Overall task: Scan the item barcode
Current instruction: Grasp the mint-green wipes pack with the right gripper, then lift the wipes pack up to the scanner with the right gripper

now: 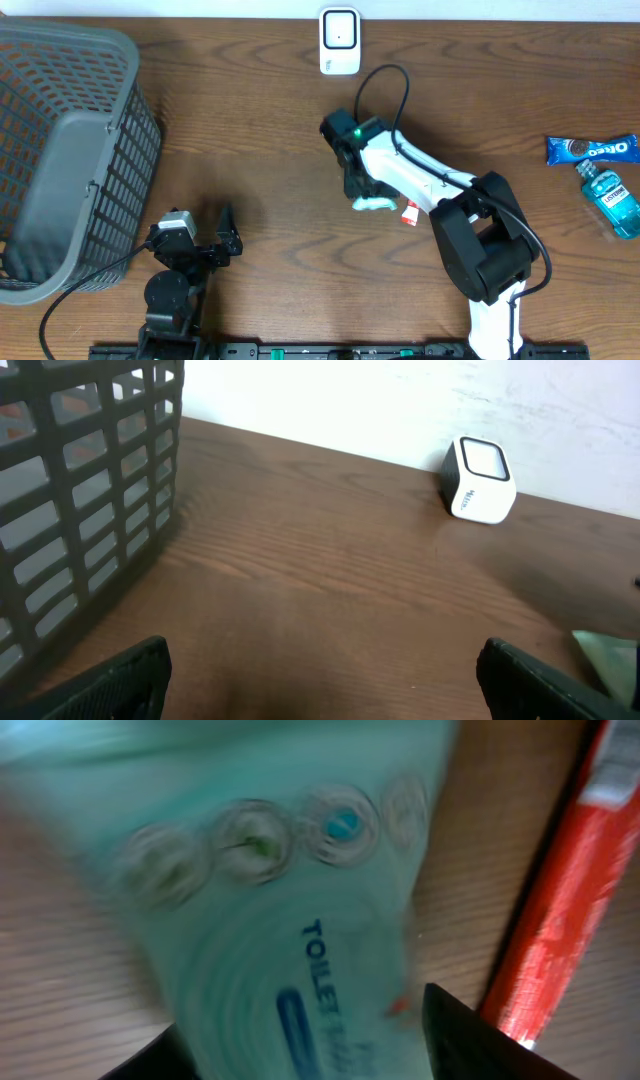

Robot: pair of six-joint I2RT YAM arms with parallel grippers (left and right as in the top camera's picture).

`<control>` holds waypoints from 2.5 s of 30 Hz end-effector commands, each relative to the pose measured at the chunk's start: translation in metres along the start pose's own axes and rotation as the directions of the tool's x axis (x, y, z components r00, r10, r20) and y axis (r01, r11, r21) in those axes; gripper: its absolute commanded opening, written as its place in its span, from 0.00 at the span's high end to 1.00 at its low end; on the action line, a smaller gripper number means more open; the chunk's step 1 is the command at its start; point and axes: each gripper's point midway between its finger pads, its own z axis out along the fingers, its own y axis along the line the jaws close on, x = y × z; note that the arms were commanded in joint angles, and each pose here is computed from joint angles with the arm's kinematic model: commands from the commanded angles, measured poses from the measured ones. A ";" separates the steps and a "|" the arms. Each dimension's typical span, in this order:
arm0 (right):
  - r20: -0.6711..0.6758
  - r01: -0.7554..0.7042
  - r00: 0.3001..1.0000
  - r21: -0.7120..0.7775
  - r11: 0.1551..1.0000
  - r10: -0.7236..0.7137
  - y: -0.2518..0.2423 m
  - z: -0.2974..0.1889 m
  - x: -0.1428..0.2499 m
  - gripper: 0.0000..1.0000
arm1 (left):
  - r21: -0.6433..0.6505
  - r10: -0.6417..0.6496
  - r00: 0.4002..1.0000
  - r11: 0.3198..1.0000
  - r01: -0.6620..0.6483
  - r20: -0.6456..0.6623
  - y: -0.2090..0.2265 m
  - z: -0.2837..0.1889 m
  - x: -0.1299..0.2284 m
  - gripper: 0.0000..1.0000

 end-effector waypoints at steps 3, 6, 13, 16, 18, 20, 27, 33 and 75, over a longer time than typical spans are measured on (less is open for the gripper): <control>-0.028 0.015 1.000 0.045 0.999 -0.014 -0.010 0.012 0.011 0.84 | -0.020 -0.001 0.999 1.000 0.001 -0.041 0.006 0.002 0.018 0.02; -0.071 0.028 0.997 0.056 0.998 -0.024 -0.015 -0.006 0.015 0.99 | -0.020 -0.001 0.999 1.000 0.001 -0.041 0.006 0.002 0.018 0.02; -0.286 0.205 0.912 -0.301 0.931 -0.293 0.016 -0.095 0.048 0.99 | -0.020 -0.001 0.999 1.000 0.001 -0.041 0.006 0.002 0.018 0.02; -0.205 0.279 0.790 -0.719 0.636 -0.578 0.057 -0.154 0.075 0.99 | -0.020 -0.001 0.999 1.000 0.001 -0.041 0.006 0.002 0.018 0.02; -0.062 0.255 0.732 -0.899 0.357 -0.678 0.074 -0.194 0.088 0.98 | -0.020 -0.001 0.999 1.000 0.001 -0.041 0.006 0.002 0.018 0.02; 0.052 0.207 0.724 -0.967 0.145 -0.688 0.080 -0.223 0.092 0.98 | -0.020 -0.001 0.999 1.000 0.001 -0.041 0.006 0.002 0.018 0.02; 0.481 0.279 0.770 -0.845 -0.456 -0.419 0.089 -0.305 0.080 0.98 | -0.020 -0.001 0.999 1.000 0.001 -0.041 0.006 0.002 0.018 0.02; 0.439 0.237 0.779 -0.868 -0.437 -0.448 0.089 -0.307 0.083 0.99 | -0.020 -0.001 0.999 1.000 0.001 -0.041 0.006 0.002 0.018 0.02; 0.141 0.378 0.925 -0.308 0.873 -0.351 0.051 -0.103 -0.040 0.99 | -0.020 -0.001 0.999 1.000 0.001 -0.041 0.006 0.002 0.018 0.02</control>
